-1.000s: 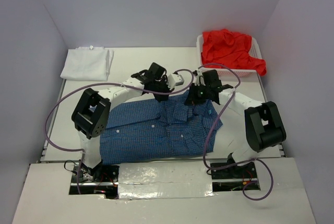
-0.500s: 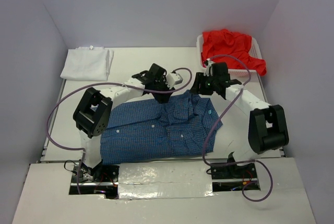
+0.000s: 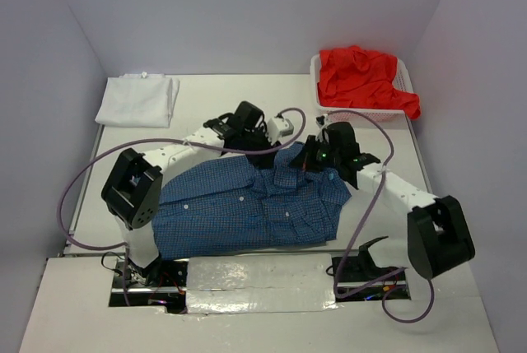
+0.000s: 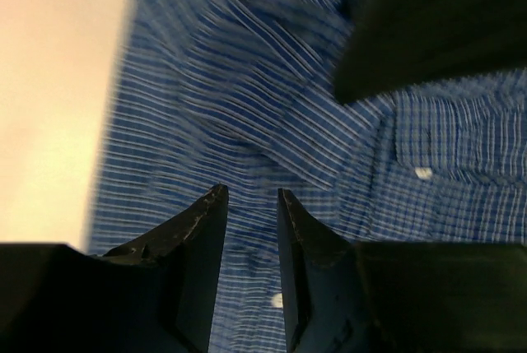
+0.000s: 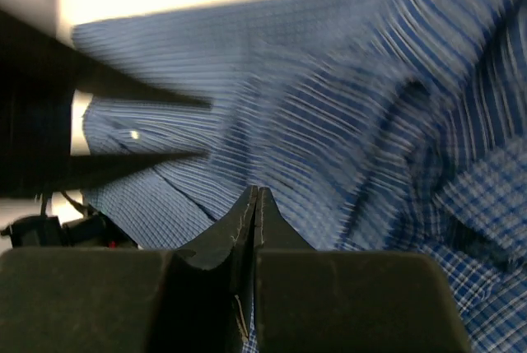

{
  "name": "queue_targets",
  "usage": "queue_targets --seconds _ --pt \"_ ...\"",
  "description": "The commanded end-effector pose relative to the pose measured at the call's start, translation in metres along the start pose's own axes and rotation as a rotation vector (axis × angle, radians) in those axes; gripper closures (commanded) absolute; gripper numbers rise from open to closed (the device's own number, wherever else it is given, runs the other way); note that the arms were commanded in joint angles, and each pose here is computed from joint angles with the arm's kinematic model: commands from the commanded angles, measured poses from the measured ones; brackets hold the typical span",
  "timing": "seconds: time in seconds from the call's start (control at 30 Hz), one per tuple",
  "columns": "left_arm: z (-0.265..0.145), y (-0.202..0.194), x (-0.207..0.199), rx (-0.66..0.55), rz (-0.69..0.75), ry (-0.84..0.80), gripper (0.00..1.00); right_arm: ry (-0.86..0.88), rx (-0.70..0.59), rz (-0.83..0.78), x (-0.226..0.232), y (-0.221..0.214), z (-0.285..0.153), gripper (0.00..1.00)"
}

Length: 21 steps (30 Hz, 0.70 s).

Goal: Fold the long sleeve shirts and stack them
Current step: Fold the shirt

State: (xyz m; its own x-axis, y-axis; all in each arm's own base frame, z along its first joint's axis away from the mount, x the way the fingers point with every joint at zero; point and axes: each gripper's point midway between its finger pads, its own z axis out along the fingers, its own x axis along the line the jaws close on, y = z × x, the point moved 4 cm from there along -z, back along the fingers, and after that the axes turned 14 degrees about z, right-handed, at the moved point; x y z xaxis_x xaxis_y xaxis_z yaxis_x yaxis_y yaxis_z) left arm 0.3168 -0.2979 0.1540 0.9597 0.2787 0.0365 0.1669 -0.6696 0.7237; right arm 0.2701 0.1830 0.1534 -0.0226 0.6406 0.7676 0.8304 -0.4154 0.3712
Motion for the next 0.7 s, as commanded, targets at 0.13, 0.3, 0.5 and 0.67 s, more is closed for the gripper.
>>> queue_targets --seconds 0.13,0.3,0.5,0.67 --pt "0.037 -0.049 -0.029 0.100 -0.013 -0.071 0.56 -0.169 0.077 0.167 -0.053 -0.013 0.036 1.00" --pt "0.050 -0.068 -0.028 0.150 0.011 -0.041 0.56 -0.261 0.085 0.203 -0.082 -0.010 0.049 1.00" --pt "0.053 -0.066 -0.037 0.155 0.022 -0.069 0.55 -0.285 0.068 0.169 -0.079 0.008 0.047 1.00" --pt "0.034 -0.025 -0.025 0.110 0.039 -0.060 0.52 -0.291 -0.021 0.052 -0.043 0.042 0.018 0.82"
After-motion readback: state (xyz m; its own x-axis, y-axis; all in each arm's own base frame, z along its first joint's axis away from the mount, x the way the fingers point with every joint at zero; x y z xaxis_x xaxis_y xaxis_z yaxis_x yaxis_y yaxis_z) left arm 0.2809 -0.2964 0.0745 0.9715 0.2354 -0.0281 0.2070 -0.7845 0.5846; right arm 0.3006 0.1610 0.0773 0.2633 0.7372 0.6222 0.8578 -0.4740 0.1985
